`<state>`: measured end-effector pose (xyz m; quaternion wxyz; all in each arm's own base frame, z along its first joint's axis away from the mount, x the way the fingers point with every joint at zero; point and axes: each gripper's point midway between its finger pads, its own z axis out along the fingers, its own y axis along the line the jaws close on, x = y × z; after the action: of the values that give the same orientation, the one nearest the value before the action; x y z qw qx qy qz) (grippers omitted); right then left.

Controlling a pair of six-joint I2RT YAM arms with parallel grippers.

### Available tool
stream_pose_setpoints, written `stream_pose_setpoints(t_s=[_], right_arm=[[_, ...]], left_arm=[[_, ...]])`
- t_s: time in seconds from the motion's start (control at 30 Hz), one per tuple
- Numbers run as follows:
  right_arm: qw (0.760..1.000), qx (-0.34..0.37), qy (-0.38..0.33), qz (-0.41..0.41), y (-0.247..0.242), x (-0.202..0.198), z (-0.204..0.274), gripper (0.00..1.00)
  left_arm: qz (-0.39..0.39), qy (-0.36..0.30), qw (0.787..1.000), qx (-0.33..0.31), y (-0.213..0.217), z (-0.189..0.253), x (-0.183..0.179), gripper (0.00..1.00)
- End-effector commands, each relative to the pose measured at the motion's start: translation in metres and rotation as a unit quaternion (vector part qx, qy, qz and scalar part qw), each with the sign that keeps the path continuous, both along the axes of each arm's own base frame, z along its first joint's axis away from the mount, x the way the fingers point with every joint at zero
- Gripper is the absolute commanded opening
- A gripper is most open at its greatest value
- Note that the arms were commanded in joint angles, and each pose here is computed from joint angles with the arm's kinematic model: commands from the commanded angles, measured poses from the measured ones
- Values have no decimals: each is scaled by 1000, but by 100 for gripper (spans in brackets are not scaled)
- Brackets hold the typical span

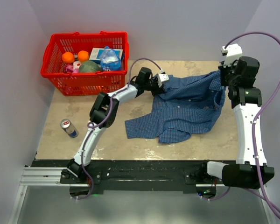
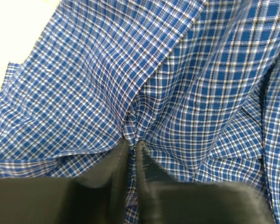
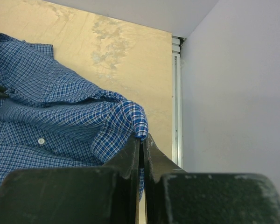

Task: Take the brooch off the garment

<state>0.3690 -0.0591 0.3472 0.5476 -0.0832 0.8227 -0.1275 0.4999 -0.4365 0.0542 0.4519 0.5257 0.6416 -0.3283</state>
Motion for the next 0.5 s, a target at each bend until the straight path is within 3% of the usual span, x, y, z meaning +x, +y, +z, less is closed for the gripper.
stream_pose_setpoints(t_s=[0.0, 0.2, 0.33, 0.4, 0.47], right_arm=[[999, 3, -32, -9, -3, 4, 15, 0], [997, -22, -66, -32, -20, 25, 25, 0], [992, -33, -109, -52, -39, 47, 49, 0], [987, -45, -139, -66, -53, 53, 72, 0], [984, -53, -154, -75, -64, 62, 88, 0]], left_arm=[[19, -46, 999, -20, 3, 55, 15, 0], [31, -168, 984, -50, 30, 181, 5, 0], [50, -300, 951, -58, 60, 292, 2, 0], [57, -330, 942, -35, 72, 312, 0, 0], [63, -401, 914, -17, 86, 352, -6, 0]])
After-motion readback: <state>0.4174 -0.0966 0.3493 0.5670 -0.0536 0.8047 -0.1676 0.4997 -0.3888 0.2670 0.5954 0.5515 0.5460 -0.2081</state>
